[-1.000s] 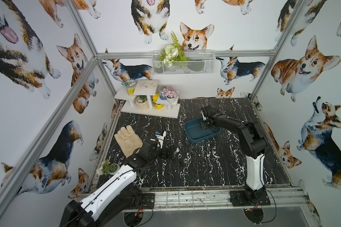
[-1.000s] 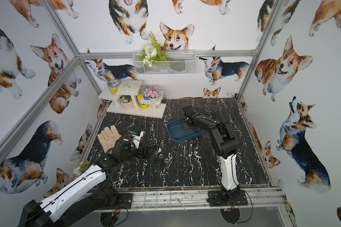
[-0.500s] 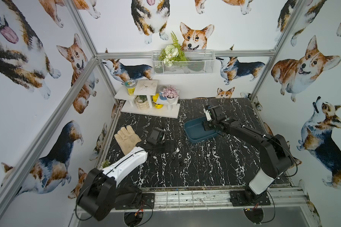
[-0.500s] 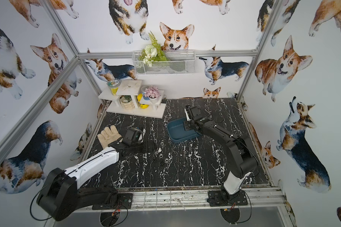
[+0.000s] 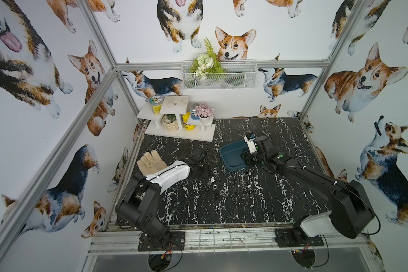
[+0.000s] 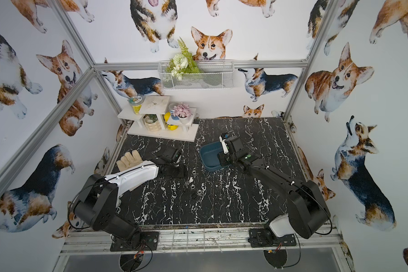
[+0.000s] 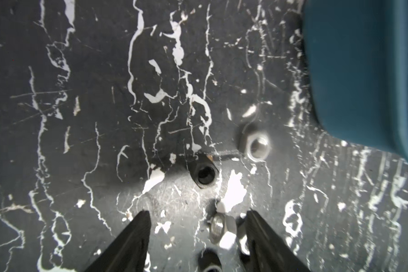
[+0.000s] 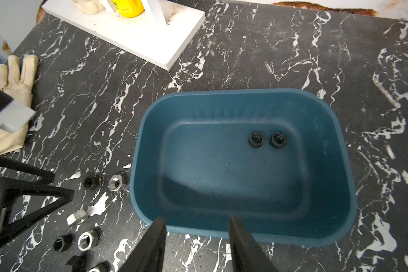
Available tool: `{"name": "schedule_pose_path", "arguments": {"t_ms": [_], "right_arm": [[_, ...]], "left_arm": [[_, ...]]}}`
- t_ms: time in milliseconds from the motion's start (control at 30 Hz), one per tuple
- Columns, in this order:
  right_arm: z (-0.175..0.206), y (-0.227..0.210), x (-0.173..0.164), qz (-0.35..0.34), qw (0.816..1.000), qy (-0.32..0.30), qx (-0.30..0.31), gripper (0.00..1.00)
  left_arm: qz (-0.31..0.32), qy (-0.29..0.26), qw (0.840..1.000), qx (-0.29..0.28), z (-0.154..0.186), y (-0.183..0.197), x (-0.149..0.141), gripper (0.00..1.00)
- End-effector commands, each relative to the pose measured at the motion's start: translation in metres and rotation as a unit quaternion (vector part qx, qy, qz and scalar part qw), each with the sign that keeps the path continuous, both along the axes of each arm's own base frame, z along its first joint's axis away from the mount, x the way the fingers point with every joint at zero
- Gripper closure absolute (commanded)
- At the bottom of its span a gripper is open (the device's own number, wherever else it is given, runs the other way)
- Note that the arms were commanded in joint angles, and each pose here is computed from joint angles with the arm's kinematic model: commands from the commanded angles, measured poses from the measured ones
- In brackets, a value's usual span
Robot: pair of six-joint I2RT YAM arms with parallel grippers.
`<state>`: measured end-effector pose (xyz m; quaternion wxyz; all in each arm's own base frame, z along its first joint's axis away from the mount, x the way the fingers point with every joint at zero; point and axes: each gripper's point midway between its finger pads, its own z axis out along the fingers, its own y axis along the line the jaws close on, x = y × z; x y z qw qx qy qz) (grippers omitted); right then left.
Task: Put the nuts on the desktop into the storage box
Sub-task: Pick up the nut from the center of the board.
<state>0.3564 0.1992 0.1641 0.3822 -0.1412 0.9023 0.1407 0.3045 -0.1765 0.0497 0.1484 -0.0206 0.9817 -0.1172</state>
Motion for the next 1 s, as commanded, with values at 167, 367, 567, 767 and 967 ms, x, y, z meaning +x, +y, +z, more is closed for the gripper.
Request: {"name": "schedule_pose_path", "arguments": {"t_ms": [167, 367, 567, 767, 967], "right_arm": [[0.020, 0.029, -0.029, 0.094, 0.992, -0.058, 0.066, 0.00], [0.026, 0.027, -0.048, 0.106, 0.987, -0.083, 0.089, 0.00], [0.025, 0.020, -0.054, 0.103, 0.987, -0.090, 0.084, 0.00], [0.029, 0.018, -0.054, 0.100, 0.987, -0.098, 0.082, 0.00], [0.029, 0.017, -0.054, 0.098, 0.987, -0.098, 0.079, 0.00]], "left_arm": [[-0.011, 0.006, 0.999, 0.049, -0.013, 0.000, 0.009, 0.43], [-0.022, 0.017, 0.998, 0.062, -0.021, -0.005, 0.016, 0.49], [-0.033, 0.029, 0.997, 0.066, -0.030, -0.011, 0.017, 0.55], [-0.045, 0.045, 0.995, 0.072, -0.040, -0.015, 0.010, 0.66], [-0.051, 0.048, 0.992, 0.104, -0.044, -0.007, -0.001, 0.66]]}}
